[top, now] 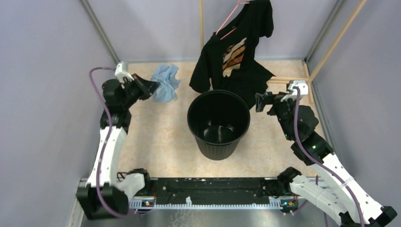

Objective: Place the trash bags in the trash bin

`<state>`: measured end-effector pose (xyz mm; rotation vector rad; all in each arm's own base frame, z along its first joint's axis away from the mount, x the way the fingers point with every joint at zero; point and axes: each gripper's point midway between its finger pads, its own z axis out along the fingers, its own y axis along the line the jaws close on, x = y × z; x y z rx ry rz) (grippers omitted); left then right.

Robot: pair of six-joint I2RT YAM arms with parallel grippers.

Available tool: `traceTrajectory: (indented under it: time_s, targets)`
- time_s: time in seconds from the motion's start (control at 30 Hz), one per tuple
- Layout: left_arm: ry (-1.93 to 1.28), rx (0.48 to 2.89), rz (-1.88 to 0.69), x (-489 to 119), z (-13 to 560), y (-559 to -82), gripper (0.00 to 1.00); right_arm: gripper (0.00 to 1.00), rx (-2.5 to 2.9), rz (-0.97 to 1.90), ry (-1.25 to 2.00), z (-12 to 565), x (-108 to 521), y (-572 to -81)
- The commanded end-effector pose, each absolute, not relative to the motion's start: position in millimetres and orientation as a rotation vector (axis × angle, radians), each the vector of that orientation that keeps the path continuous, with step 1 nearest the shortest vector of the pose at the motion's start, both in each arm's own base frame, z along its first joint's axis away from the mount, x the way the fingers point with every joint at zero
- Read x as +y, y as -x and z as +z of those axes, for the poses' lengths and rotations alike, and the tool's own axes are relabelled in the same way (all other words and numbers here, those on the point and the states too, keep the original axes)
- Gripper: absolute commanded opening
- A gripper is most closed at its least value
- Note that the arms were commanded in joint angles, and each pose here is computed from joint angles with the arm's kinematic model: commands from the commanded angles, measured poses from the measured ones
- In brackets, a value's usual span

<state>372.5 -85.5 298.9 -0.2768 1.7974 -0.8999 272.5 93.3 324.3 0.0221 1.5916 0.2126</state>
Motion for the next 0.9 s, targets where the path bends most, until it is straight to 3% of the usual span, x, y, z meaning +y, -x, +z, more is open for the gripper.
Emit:
traceTrajectory:
  time_s: [0.0,0.2,0.5,0.87]
  targets:
    - [0.131,1.84,-0.779,-85.0,307.4,-310.1,0.0,0.99,1.525,0.376,0.103,367.3,119.0,-259.3]
    - [0.107,1.871,-0.764,-87.3,315.9,-271.4,0.0,0.99,1.493,0.541,0.32,396.6,156.2,-240.2]
    - [0.13,2.1,-0.842,-100.0,251.3,-244.2,0.0,0.99,1.445,0.593,0.302,420.1,153.0,-226.2]
    - [0.165,2.208,-0.881,-134.1,200.5,-236.1,0.0,0.99,1.409,0.588,0.305,426.1,150.2,-222.6]
